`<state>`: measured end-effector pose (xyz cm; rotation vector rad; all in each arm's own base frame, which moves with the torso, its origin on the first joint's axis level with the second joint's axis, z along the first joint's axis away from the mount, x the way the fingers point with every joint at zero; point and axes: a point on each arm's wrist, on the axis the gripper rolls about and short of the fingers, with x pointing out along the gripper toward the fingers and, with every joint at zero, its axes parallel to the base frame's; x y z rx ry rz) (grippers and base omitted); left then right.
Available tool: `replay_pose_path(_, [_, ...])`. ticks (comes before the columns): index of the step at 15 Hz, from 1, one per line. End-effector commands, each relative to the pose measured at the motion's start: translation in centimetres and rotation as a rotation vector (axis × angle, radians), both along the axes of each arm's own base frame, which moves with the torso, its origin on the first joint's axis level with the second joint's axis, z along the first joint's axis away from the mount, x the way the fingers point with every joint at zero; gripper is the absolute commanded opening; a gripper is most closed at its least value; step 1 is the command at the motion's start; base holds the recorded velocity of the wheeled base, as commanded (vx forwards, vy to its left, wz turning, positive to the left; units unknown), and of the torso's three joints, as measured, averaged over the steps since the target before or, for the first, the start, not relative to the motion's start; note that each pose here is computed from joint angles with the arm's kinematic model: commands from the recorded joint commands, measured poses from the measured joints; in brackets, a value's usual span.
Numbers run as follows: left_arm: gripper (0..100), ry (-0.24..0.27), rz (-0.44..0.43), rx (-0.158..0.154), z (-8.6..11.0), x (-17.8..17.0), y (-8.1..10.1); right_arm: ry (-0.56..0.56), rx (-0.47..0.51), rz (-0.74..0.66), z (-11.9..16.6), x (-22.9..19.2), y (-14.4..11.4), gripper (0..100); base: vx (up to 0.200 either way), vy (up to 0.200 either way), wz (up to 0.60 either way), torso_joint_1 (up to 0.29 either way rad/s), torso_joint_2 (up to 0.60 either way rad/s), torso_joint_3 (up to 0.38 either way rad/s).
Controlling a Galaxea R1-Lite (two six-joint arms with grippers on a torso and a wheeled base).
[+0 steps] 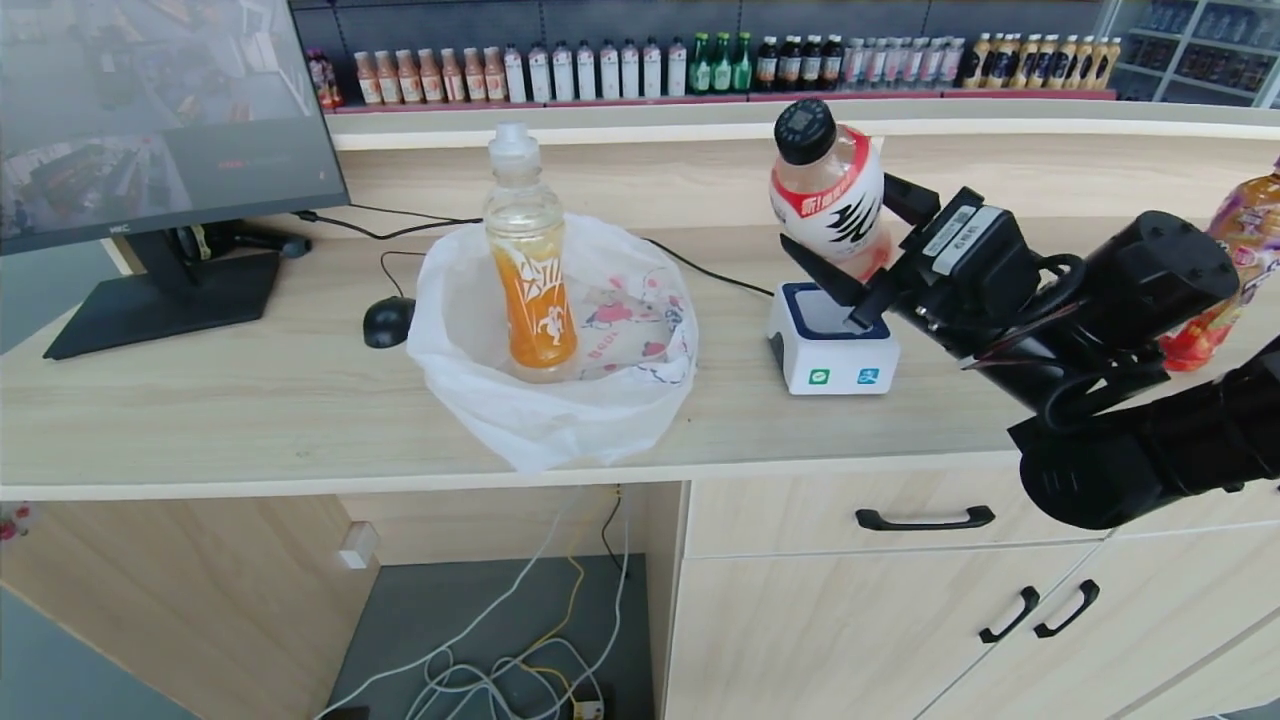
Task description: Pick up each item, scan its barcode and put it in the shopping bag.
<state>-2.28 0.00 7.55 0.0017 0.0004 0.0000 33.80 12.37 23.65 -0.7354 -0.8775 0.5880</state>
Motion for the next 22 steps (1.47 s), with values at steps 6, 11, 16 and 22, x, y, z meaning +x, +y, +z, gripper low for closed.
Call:
replay_pose_path(6, [100, 0.000, 0.000, 0.000, 0.0, 0.0, 0.0, -0.019, -0.076, -0.008, -1.9, 1.2, -0.5, 0, 0.000, 0.000, 0.00, 0.000, 0.00, 0.000])
replay_pose_path(11, [100, 0.000, 0.000, 0.000, 0.0, 0.0, 0.0, -0.042, -0.098, -0.005, -1.7, 1.9, -1.7, 0, 0.000, 0.000, 0.00, 0.000, 0.00, 0.000])
replay_pose_path(16, [100, 0.000, 0.000, 0.000, 0.0, 0.0, 0.0, -0.053, -0.134, 0.021, -2.2, 2.3, -2.0, 0, 0.000, 0.000, 0.00, 0.000, 0.00, 0.000])
replay_pose_path(22, [100, 0.000, 0.000, 0.000, 0.0, 0.0, 0.0, -0.054, -0.167, 0.017, -3.1, 3.0, -3.3, 0, 0.000, 0.000, 0.00, 0.000, 0.00, 0.000])
